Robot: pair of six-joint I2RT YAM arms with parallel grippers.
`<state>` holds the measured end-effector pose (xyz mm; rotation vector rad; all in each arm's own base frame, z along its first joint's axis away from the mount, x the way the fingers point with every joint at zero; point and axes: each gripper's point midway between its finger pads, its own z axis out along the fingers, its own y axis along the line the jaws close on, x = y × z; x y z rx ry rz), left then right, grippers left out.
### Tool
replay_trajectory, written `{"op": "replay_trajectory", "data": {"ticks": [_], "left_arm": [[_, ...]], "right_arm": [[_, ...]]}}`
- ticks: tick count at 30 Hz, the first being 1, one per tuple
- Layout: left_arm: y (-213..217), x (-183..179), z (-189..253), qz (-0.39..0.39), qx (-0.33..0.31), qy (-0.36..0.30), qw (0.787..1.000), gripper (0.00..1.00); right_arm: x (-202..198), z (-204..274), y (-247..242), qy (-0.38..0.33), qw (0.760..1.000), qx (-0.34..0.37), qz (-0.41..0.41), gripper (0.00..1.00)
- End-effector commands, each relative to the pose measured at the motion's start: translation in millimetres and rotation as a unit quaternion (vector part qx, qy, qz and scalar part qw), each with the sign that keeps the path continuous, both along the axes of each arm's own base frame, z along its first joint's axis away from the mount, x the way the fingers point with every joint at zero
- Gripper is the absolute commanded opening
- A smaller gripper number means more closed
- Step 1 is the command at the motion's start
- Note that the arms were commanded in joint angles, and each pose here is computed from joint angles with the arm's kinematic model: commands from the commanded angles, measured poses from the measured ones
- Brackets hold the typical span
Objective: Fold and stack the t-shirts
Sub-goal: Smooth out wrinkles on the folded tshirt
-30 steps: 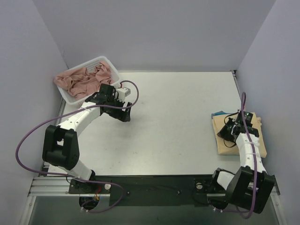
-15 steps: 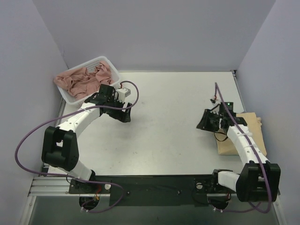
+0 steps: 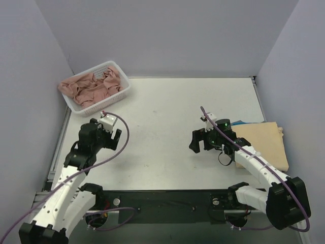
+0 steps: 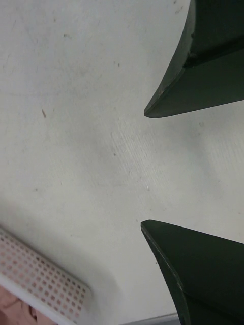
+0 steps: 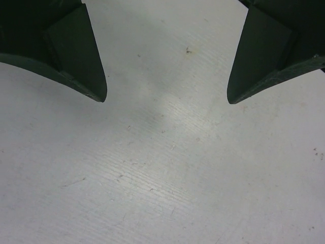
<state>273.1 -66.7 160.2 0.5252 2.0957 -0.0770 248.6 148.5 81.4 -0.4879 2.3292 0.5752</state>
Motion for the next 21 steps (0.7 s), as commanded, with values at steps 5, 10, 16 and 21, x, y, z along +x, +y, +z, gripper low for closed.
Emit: {"op": "replay_trajectory", "data": {"ticks": [5,10,16,21], "left_arm": [[40,11,-2,0.161,-0.066,-0.174,0.969,0.93],[39,6,-30,0.163,-0.076,-0.165,0.970,0.93],[48,4,-51,0.191,-0.063,-0.140,0.969,0.93],[46,2,-60,0.194,-0.081,-0.149,0.966,0.93]], "right_arm": [[20,2,-21,-0.112,0.992,-0.032,-0.044,1.00],[18,14,-38,-0.185,0.979,-0.041,-0.070,1.00],[12,1,-70,-0.237,0.960,-0.098,-0.109,1.00],[13,3,-66,-0.271,0.954,-0.078,-0.104,1.00]]}}
